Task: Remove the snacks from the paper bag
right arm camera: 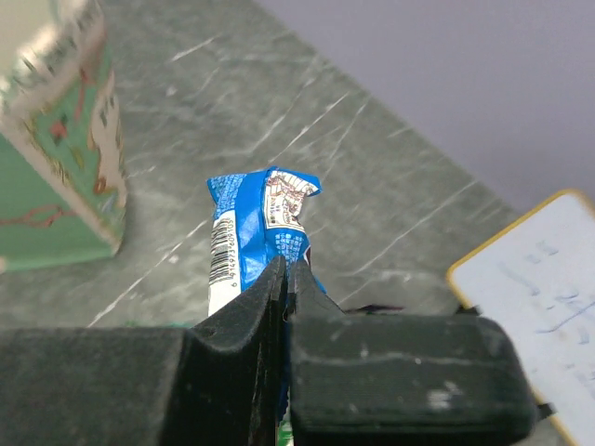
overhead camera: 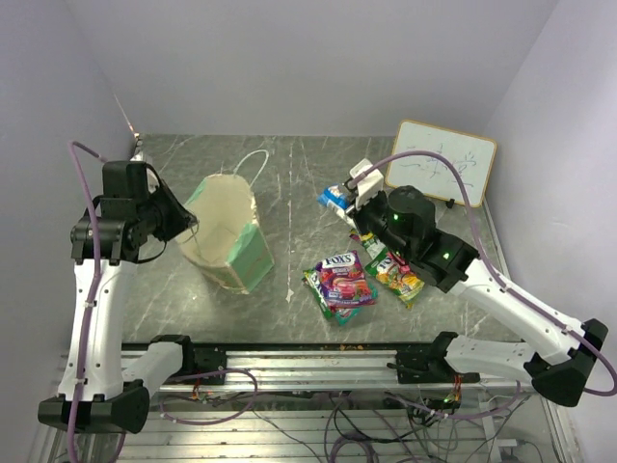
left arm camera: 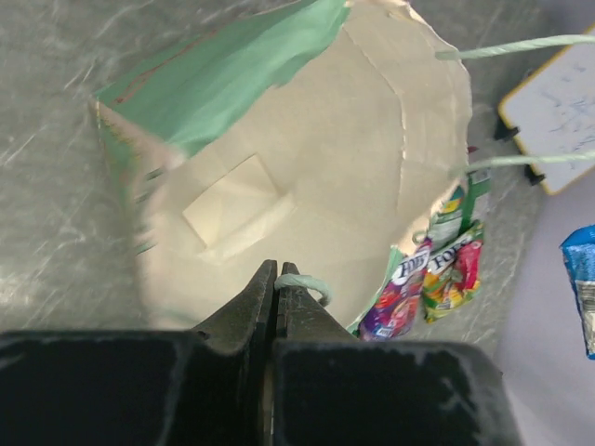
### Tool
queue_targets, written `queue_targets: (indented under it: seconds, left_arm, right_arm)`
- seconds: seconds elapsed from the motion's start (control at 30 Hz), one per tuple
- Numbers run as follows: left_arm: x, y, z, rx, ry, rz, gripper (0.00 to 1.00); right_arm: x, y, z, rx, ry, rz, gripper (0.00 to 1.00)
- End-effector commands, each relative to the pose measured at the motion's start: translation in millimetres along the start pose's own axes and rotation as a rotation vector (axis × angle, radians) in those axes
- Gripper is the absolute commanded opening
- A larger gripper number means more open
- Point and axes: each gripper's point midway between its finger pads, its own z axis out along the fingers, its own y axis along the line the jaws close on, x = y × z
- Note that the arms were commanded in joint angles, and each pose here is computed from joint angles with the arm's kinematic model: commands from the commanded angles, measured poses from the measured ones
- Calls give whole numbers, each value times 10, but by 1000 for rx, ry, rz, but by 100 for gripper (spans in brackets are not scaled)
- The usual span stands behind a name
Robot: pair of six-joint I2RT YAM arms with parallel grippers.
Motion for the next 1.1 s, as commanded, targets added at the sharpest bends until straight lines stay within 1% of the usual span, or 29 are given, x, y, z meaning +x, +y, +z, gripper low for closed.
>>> queue_targets:
  seconds: [0.0,0.03,0.13,0.2,0.27,0.37,0.43,0.57,0.63,0.7,0.8,0.97,1.07]
  left_arm:
    - [56,222,-52,-88,-10,20,10]
    - [50,226,-65,-93,-13,21,12]
    - [32,243,-138,-108,-30,16,23]
    - [27,238,-183,-107,-39,13,26]
    - [48,229,-218,-100,-38,8,30]
    - [95,234,-270,-91,-38,4,41]
    - [107,241,-317,-86,-53,6,52]
    - [145,233,-383,-63,-70,2,88]
    - [175,230,-395,-55,-64,2,97]
    - [180,222,-420,-50,-66,5,100]
    - [141,213,-493,-53,-87,14,100]
    - [-19,119,-666,-37,-147,48,99]
    - [-139,46,-785,-27,-188,74,100]
  right_arm:
    - [401,372,-116,-141,96,157,0]
    - [512,466,-130,-172,118,183,0]
    - [792,725,-173,-250,168,283,0]
    - [921,836,-206,-283,181,326,0]
    - [1018,904,-227,-300,179,348,0]
    - [1231,982,-251,-316,193,342,0]
    - [1379,1006,-258,-315,197,323,0]
    - [1572,998,-230,-287,166,293,0]
    - [1646,1017,-222,-282,163,300,0]
    - [1728,1043,-222,-280,176,317,0]
    - [1842,1086,-243,-282,205,339,0]
    - [1976,1115,-286,-281,246,352,0]
    - [1971,1122,-307,-285,243,363,0]
